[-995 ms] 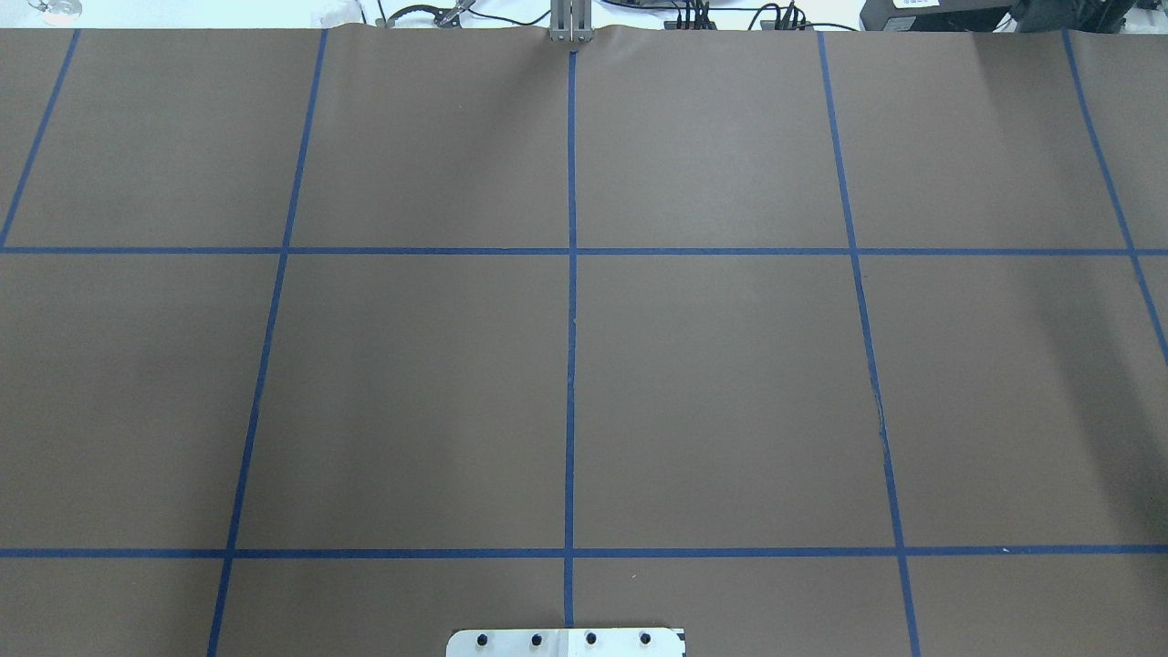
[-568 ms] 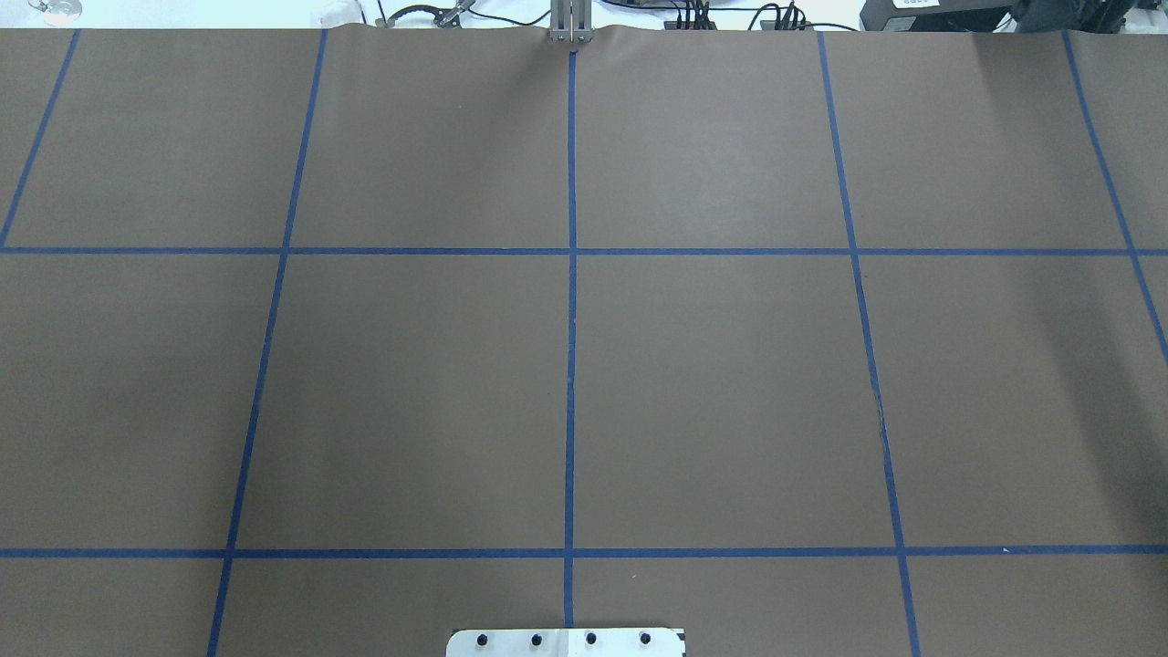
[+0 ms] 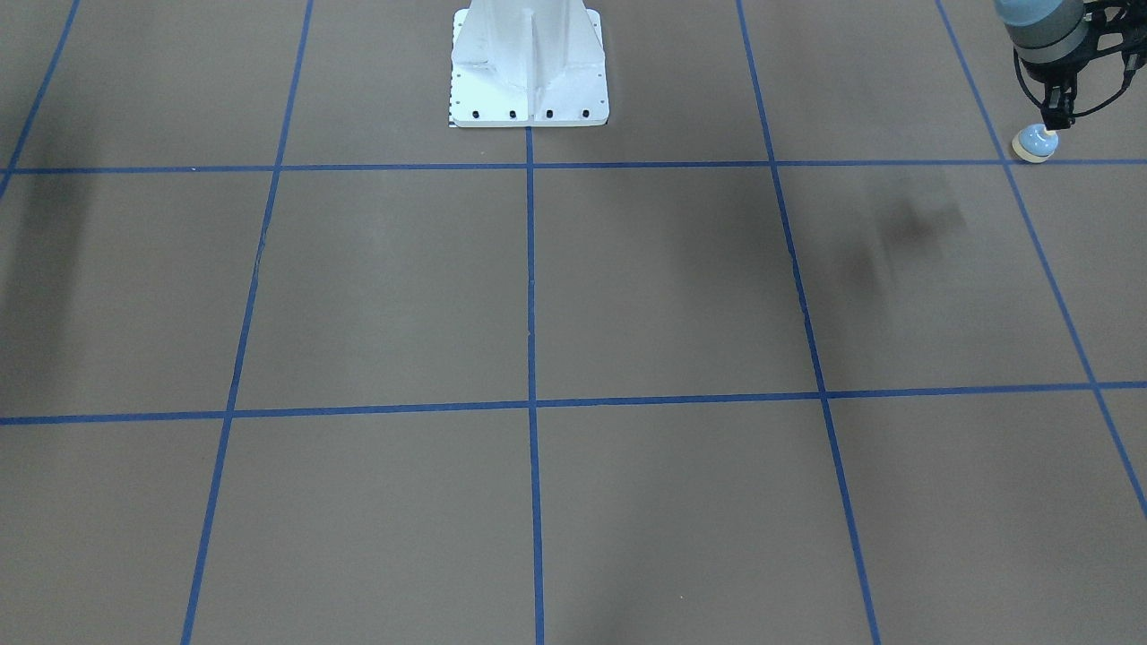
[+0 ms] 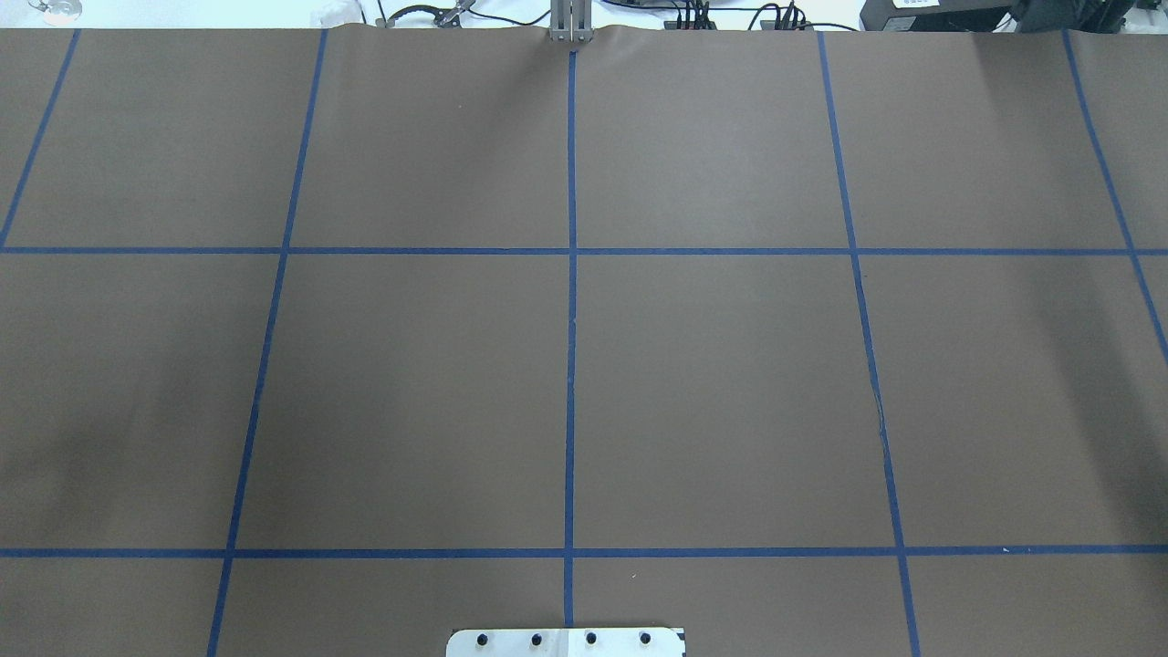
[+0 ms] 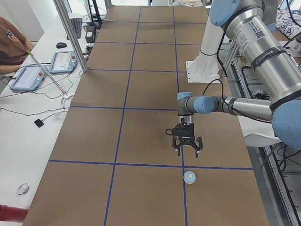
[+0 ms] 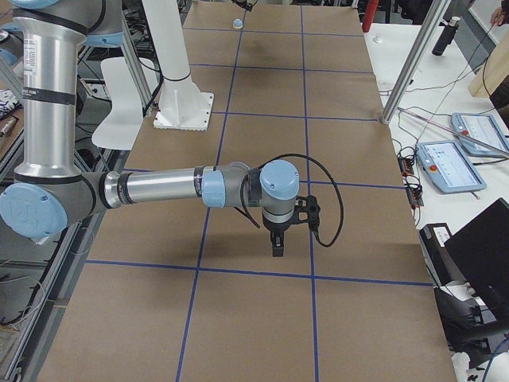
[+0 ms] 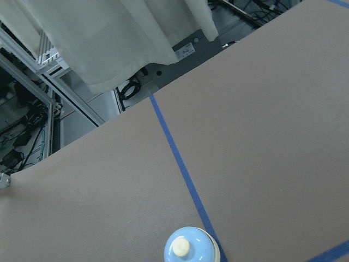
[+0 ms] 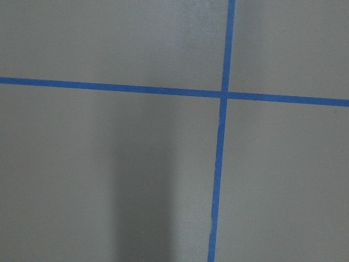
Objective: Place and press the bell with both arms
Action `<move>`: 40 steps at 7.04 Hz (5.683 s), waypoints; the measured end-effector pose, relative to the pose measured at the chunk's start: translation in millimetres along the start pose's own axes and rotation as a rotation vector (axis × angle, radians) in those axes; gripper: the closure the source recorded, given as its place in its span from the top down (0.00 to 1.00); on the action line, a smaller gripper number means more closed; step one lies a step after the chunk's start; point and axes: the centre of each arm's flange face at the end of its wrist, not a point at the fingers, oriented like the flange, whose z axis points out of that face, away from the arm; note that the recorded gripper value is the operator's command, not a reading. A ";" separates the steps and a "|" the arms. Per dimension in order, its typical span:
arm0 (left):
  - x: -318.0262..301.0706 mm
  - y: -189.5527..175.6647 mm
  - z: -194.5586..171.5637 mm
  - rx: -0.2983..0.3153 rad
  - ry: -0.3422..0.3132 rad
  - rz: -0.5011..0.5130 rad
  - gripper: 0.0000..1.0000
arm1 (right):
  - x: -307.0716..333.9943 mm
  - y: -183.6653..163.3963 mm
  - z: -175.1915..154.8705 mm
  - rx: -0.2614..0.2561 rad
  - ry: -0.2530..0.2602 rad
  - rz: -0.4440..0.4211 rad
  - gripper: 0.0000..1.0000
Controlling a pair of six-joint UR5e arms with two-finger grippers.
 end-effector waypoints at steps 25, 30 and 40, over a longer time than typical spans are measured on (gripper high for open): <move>29.2 97.6 145.5 0.277 -0.083 -0.460 0.58 | -16.4 1.6 -16.0 0.030 0.000 -0.032 1.00; 18.4 106.1 156.0 0.306 -0.074 -0.459 0.00 | -18.3 2.8 -19.5 0.036 0.000 -0.034 1.00; 85.8 38.5 -2.0 0.177 -0.038 -0.097 0.00 | -16.9 4.5 -19.6 0.034 -0.001 -0.026 1.00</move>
